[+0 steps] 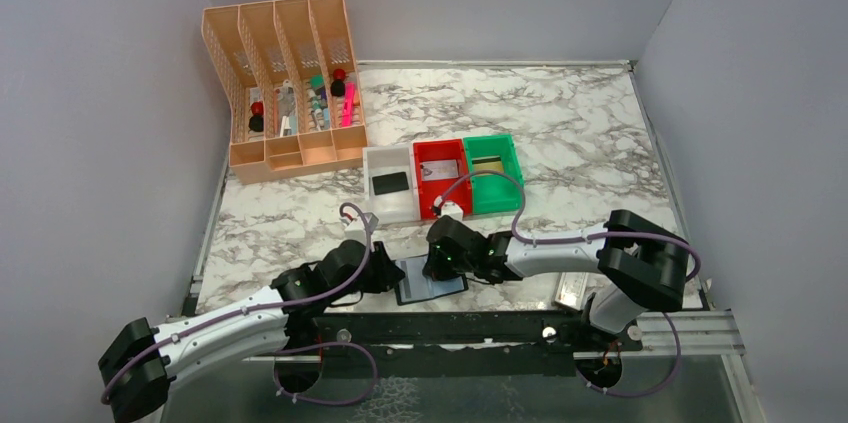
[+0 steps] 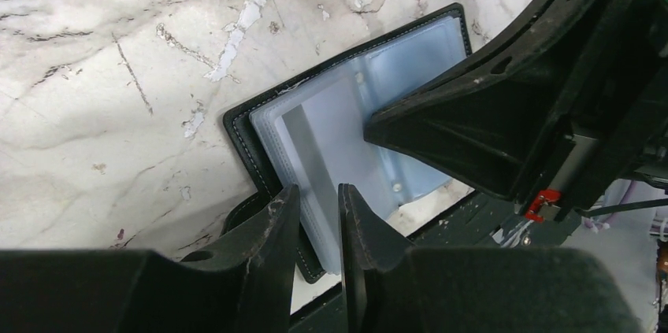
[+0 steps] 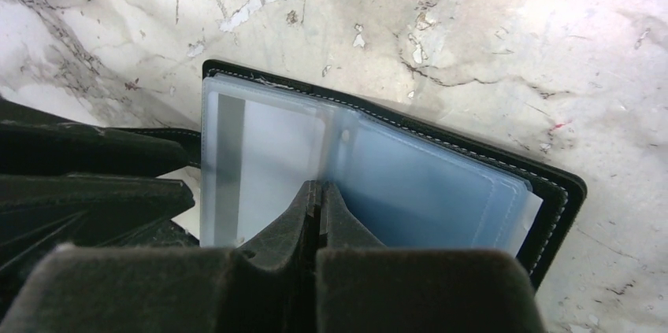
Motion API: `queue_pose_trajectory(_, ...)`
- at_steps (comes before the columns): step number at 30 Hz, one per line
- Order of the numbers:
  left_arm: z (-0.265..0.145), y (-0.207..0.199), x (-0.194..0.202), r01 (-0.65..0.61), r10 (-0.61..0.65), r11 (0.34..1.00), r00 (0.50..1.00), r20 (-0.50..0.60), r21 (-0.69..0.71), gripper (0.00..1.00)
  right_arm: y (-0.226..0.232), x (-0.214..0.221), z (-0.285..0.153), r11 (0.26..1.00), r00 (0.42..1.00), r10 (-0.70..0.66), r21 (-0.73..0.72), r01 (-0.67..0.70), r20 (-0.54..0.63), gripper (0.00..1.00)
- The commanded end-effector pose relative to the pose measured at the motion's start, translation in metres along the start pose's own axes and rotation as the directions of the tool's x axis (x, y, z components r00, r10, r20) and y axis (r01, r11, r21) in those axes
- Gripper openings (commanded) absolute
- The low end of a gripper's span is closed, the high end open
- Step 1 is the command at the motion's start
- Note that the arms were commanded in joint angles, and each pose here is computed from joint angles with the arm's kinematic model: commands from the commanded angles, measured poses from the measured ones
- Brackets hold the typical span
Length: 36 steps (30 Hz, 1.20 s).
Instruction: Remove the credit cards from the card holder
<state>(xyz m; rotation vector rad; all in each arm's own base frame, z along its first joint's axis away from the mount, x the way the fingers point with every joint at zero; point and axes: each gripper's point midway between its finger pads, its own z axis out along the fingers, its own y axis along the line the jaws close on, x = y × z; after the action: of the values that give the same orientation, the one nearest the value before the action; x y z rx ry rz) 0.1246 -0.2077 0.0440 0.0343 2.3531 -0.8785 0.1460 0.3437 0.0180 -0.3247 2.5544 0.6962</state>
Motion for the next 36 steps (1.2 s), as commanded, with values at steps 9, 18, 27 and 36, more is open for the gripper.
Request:
queue_pose_trajectory(9, -0.004, -0.023, -0.008, -0.024, 0.024, 0.997, 1.000, -0.004, 0.074, 0.29, -0.091, 0.040, -0.006, 0.943, 0.994, -0.047, 0.325, 0.076, -0.096, 0.01)
queue_pose_trajectory(18, 0.001, -0.023, 0.000, -0.034, 0.037, 0.997, 0.998, -0.048, 0.071, 0.30, -0.096, 0.044, -0.006, 0.938, 0.993, -0.046, 0.338, 0.080, -0.107, 0.01)
queue_pose_trajectory(27, 0.004, -0.020, 0.002, -0.021, 0.024, 0.999, 0.998, -0.059, 0.050, 0.30, -0.091, 0.044, -0.005, 0.948, 0.994, -0.039, 0.312, 0.069, -0.102, 0.01)
queue_pose_trajectory(36, -0.006, -0.051, -0.014, -0.032, 0.033, 0.985, 0.999, -0.004, 0.170, 0.29, -0.089, 0.045, -0.002, 0.952, 0.994, -0.039, 0.299, 0.068, -0.105, 0.01)
